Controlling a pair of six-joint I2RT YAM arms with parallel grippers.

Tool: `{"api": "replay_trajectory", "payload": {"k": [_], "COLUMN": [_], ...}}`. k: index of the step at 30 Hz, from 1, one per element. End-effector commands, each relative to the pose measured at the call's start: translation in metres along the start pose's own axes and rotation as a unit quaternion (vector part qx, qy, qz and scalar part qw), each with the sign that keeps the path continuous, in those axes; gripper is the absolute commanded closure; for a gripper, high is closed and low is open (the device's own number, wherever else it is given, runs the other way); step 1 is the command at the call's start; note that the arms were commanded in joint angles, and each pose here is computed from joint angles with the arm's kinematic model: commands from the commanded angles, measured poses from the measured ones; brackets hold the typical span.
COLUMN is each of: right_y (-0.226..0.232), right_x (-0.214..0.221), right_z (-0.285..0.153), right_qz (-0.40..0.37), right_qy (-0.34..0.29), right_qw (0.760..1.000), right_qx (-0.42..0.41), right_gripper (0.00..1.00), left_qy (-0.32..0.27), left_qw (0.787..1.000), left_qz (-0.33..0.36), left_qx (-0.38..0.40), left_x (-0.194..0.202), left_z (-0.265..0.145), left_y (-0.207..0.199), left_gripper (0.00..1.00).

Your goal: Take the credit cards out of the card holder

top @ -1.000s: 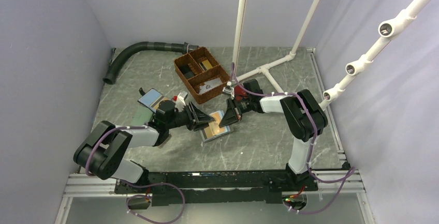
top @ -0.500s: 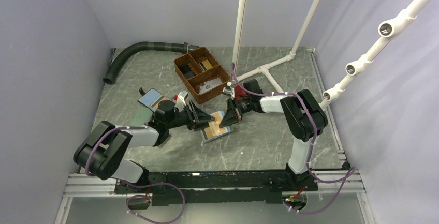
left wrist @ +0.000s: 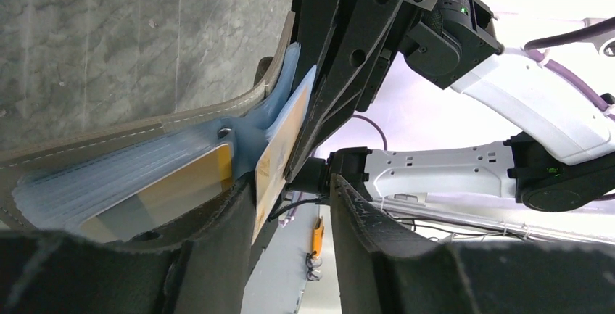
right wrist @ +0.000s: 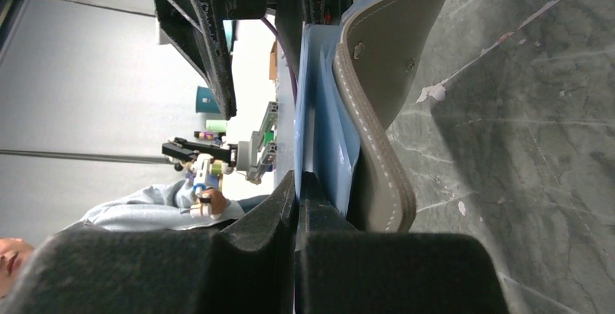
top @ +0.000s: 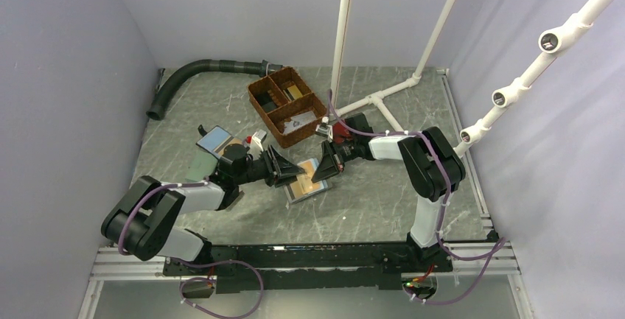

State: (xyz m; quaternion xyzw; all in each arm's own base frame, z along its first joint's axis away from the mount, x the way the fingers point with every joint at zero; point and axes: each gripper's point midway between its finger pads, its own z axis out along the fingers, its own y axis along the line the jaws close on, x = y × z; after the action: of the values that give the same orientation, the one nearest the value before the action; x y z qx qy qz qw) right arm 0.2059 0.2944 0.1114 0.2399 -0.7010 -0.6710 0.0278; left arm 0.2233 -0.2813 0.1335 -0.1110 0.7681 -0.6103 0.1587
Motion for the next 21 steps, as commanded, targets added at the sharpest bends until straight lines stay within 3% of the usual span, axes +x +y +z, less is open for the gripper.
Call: {"api": "replay_trajectory", "payload": {"k": [1, 6, 11, 21], "right_y": [0.009, 0.006, 0.005, -0.016], "right_x": [-0.007, -0.007, -0.007, 0.000], "right_z": [0.001, 0.001, 0.002, 0.001], "right_qz": [-0.036, -0.032, -0.030, -0.011], "right_qy": [0.007, 0.006, 0.006, 0.010], "right_qw": [0.999, 0.999, 0.999, 1.000], "right_qx": [-0.017, -0.016, -0.015, -0.010], "right_gripper": [1.00, 1.00, 1.00, 1.00], "left_qy": [-0.002, 0.000, 0.007, 0.009], "left_qw": [0.999, 0.998, 0.998, 0.999], "left_qz": [0.034, 0.032, 0.030, 0.032], "left_qx": [0.042, 0.045, 0.055, 0.034], "left_x": [-0.002, -0.001, 0.002, 0.011], "left_z": [-0.002, -0.003, -0.002, -0.011], "left_y": [-0.024, -0.023, -0.023, 0.005], "left_gripper": [0.57, 0.66, 1.00, 1.00]}}
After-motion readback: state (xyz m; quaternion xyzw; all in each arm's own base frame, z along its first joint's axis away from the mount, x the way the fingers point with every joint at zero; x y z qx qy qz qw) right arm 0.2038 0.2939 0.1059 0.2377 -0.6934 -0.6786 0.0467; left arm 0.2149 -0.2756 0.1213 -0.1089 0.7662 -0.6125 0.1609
